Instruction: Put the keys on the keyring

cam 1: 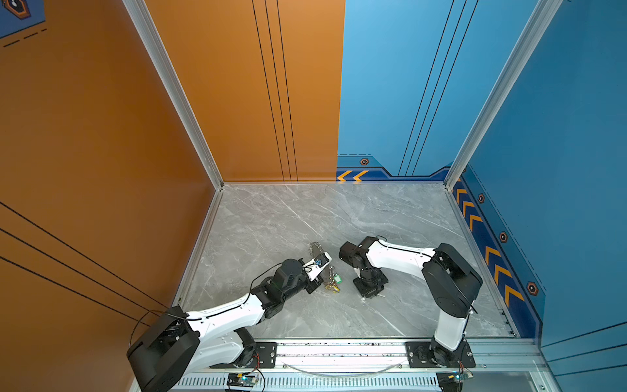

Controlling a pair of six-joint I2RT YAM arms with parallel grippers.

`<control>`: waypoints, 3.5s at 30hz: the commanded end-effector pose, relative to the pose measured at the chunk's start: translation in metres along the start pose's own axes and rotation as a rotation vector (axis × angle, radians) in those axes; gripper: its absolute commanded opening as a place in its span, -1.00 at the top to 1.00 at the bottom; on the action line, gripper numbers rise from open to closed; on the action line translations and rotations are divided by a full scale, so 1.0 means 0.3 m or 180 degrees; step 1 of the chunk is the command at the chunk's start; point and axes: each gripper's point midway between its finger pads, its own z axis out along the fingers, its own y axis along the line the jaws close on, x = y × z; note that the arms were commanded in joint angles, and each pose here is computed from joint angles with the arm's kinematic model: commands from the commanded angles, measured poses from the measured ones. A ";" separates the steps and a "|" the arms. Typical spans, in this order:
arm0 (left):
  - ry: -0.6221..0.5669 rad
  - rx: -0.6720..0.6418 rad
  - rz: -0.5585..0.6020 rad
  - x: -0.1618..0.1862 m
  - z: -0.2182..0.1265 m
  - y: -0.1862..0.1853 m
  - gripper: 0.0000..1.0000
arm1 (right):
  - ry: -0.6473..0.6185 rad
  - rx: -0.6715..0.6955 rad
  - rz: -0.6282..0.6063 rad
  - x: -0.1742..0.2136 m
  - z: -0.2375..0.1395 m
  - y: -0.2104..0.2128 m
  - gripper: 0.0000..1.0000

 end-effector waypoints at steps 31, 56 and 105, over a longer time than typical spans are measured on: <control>-0.0131 -0.0030 0.0041 -0.054 0.004 0.003 1.00 | -0.2049 -0.0466 0.1475 0.051 -0.044 -0.028 0.59; -0.0108 -0.0025 0.0049 -0.049 0.011 0.002 1.00 | -0.1961 -0.0400 0.1518 0.032 0.015 -0.015 0.72; -0.0109 0.0011 0.0060 -0.049 0.012 -0.005 1.00 | -0.1963 0.0267 0.0011 0.017 -0.216 -0.053 1.00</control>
